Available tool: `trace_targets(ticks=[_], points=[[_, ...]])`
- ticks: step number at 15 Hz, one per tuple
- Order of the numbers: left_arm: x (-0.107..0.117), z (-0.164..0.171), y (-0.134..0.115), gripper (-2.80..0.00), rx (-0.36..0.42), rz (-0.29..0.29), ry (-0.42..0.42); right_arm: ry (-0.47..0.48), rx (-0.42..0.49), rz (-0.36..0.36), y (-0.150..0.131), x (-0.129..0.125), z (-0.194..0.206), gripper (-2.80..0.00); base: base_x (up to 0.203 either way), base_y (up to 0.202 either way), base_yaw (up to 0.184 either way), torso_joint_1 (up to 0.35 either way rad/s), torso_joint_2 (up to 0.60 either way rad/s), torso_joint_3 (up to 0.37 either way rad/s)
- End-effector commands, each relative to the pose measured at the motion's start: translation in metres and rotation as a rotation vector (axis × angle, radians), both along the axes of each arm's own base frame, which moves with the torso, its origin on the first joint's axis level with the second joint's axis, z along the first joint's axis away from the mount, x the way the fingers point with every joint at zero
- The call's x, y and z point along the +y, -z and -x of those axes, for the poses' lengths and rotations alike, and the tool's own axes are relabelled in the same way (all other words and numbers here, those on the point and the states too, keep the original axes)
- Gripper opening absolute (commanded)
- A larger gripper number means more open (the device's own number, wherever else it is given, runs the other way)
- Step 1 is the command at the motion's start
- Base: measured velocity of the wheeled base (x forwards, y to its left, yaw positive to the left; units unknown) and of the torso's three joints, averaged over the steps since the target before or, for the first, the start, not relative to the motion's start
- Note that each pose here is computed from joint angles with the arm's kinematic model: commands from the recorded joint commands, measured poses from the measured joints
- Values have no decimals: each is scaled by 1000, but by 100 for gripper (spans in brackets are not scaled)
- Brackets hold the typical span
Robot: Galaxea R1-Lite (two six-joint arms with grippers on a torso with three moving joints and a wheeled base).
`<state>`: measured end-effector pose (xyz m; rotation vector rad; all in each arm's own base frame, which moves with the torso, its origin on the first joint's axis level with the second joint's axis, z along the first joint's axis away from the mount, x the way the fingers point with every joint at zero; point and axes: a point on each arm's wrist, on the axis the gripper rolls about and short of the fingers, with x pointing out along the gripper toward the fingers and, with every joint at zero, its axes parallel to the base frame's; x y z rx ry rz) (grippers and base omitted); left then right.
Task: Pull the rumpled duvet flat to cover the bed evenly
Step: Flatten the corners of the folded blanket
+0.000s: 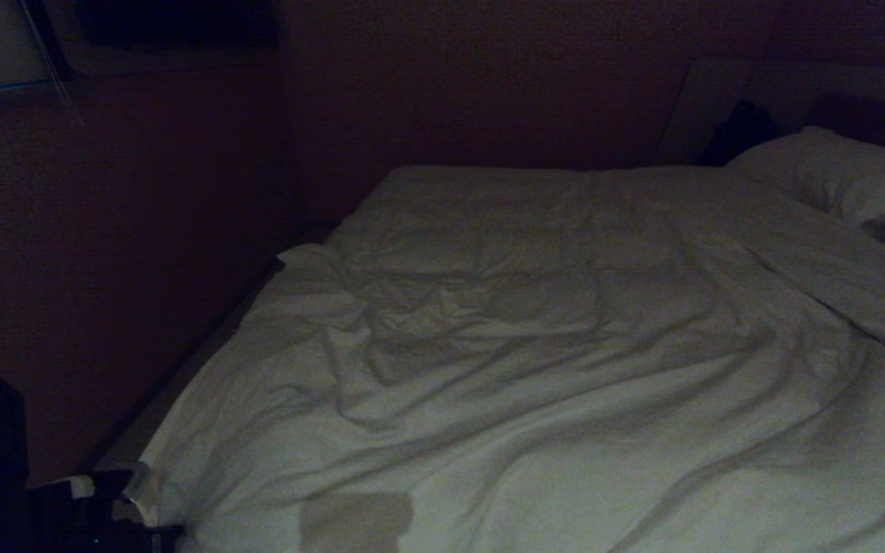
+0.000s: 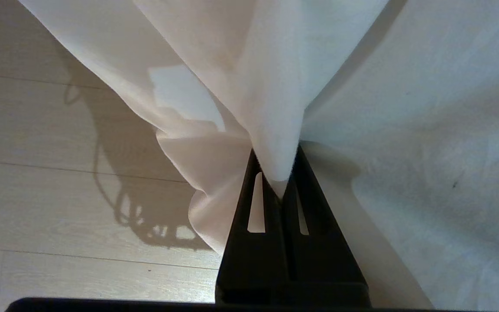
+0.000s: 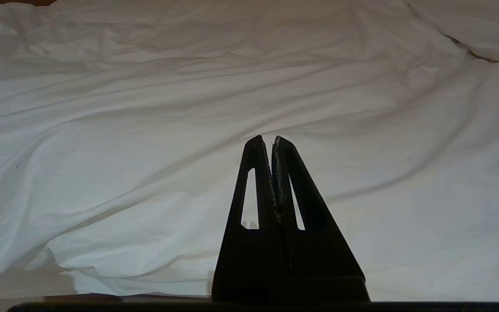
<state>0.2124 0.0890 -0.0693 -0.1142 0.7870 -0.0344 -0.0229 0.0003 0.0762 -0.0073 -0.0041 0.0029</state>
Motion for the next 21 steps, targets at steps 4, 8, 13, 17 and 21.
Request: trace_targets(ticks=[4, 8, 13, 17, 21], points=[[1, -3, -3, -280, -44, -20, 2, 0, 2, 0, 0, 0, 0, -280, 0, 0, 0, 0, 0, 0], [2, -3, -4, -280, -47, -20, 1, 0, 1, 0, 0, 0, 0, -280, 0, 0, 0, 0, 0, 0], [2, -5, -27, -280, -124, 7, -39, 0, 1, 0, 0, 0, 0, -280, 0, 0, 0, 0, 0, 0], [2, -6, -76, -280, -294, 89, -141, 0, 1, 0, 0, 0, 0, -280, 0, 0, 0, 0, 0, 0], [-4, -1, -109, -280, -414, 115, -159, 0, 1, 0, 0, 0, 0, -280, 0, 0, 0, 0, 0, 0]])
